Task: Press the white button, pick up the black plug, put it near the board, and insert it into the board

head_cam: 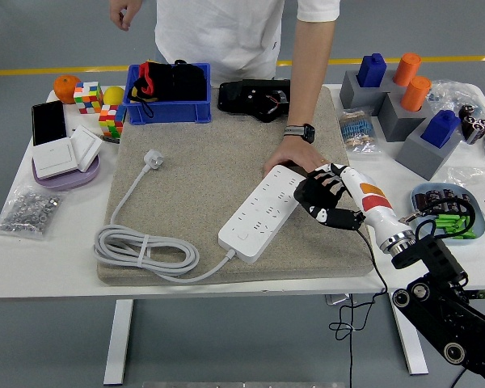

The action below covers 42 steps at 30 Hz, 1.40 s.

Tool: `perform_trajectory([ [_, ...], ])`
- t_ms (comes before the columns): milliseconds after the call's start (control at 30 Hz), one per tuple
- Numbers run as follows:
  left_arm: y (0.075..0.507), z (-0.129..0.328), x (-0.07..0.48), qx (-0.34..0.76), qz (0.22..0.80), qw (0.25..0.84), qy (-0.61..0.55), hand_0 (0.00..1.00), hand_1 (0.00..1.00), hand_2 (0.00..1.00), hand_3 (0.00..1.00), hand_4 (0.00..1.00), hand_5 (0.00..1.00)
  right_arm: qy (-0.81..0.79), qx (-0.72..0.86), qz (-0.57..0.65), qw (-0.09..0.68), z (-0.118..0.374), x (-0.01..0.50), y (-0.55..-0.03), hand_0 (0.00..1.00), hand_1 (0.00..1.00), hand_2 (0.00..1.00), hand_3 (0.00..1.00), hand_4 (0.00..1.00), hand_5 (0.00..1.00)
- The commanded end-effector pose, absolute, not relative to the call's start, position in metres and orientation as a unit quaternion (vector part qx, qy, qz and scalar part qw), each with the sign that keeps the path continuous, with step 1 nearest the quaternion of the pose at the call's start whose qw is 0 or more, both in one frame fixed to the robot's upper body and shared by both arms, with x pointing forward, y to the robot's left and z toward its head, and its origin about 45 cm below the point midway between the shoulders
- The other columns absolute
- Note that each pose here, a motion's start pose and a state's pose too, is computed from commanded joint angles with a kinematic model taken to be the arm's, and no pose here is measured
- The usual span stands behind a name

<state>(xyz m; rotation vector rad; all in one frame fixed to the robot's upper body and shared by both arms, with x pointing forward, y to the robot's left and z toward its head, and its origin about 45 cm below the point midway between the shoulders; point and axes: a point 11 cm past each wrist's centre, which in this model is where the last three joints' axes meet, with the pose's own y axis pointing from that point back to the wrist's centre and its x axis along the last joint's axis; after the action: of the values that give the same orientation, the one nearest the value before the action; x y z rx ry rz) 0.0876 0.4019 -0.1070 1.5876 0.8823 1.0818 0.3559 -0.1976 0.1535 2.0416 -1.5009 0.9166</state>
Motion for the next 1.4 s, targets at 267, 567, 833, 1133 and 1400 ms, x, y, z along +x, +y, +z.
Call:
perform_trajectory([
  [267,0.407,-0.106,0.083,0.660,0.443,0.486,0.363,0.699,0.670,0.647,0.650,0.562,0.190,-0.534,0.748,0.330,0.215,0.148,0.363,-0.179,0.341,0.247,0.341,0.418,0.735,0.002],
  [567,0.404,-0.108,0.080,0.657,0.443,0.487,0.368,0.699,0.670,0.647,0.650,0.562,0.190,-0.537,0.745,0.329,0.219,0.143,0.372,-0.177,0.342,0.248,0.340,0.419,0.734,0.002],
  [833,0.402,-0.109,0.078,0.655,0.442,0.487,0.372,0.699,0.670,0.647,0.650,0.562,0.190,-0.532,0.744,0.330,0.232,0.133,0.377,-0.175,0.342,0.246,0.338,0.415,0.734,0.002],
  [1133,0.411,-0.105,0.083,0.657,0.449,0.483,0.366,0.699,0.670,0.647,0.650,0.562,0.190,-0.519,0.749,0.336,0.239,0.126,0.378,-0.167,0.344,0.245,0.338,0.417,0.735,0.002],
  [1400,0.404,-0.108,0.076,0.660,0.439,0.485,0.369,0.699,0.670,0.647,0.650,0.562,0.190,-0.532,0.741,0.333,0.239,0.129,0.384,-0.174,0.342,0.244,0.337,0.417,0.734,0.002],
])
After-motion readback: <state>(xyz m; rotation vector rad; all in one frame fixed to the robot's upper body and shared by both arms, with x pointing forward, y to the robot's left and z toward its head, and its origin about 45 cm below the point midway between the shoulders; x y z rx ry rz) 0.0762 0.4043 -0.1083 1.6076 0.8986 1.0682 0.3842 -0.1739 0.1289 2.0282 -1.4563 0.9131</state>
